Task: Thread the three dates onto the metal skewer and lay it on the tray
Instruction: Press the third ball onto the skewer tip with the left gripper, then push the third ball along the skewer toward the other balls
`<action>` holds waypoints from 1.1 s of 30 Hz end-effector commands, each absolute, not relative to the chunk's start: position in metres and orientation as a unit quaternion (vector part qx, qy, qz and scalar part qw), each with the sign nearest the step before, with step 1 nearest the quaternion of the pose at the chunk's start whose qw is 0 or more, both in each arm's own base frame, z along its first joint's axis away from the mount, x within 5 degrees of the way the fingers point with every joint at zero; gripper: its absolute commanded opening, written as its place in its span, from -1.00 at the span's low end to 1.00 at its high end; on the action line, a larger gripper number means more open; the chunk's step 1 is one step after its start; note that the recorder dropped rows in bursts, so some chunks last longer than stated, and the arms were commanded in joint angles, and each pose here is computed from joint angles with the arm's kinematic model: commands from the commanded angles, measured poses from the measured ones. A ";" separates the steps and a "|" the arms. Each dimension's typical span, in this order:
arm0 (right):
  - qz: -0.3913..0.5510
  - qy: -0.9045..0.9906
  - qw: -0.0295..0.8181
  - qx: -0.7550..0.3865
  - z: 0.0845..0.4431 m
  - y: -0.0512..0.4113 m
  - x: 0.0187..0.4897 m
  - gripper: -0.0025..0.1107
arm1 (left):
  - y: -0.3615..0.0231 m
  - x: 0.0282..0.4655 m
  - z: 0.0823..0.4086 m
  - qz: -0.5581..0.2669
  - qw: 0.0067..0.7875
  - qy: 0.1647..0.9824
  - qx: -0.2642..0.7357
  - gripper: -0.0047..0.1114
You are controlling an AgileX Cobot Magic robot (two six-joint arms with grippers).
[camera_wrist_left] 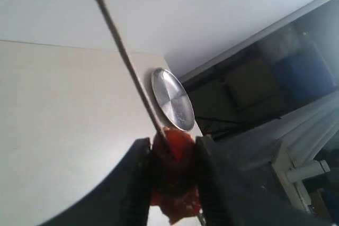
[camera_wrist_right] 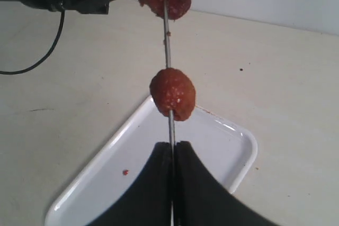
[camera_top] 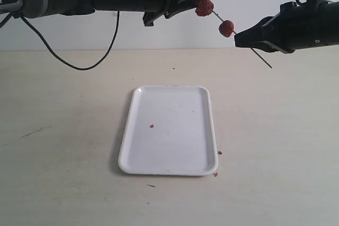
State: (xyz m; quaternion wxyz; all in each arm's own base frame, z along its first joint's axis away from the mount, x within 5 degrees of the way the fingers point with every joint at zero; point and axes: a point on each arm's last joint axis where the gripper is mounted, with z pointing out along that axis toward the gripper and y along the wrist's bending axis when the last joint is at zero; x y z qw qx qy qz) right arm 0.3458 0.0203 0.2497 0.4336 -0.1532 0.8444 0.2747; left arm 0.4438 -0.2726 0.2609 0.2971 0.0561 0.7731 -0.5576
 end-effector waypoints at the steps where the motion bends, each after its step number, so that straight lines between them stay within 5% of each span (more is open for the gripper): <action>1: 0.274 0.844 0.440 -0.141 0.248 0.018 0.348 -0.96 | -0.275 0.442 0.259 -0.560 0.296 0.771 0.067 -0.41; 29: 0.286 0.838 0.442 -0.143 0.238 0.019 0.354 -0.96 | -0.276 0.440 0.258 -0.552 0.301 0.772 0.097 -0.40; 33: 0.286 0.838 0.442 -0.143 0.238 0.019 0.354 -0.96 | -0.275 0.441 0.259 -0.550 0.307 0.770 0.100 0.00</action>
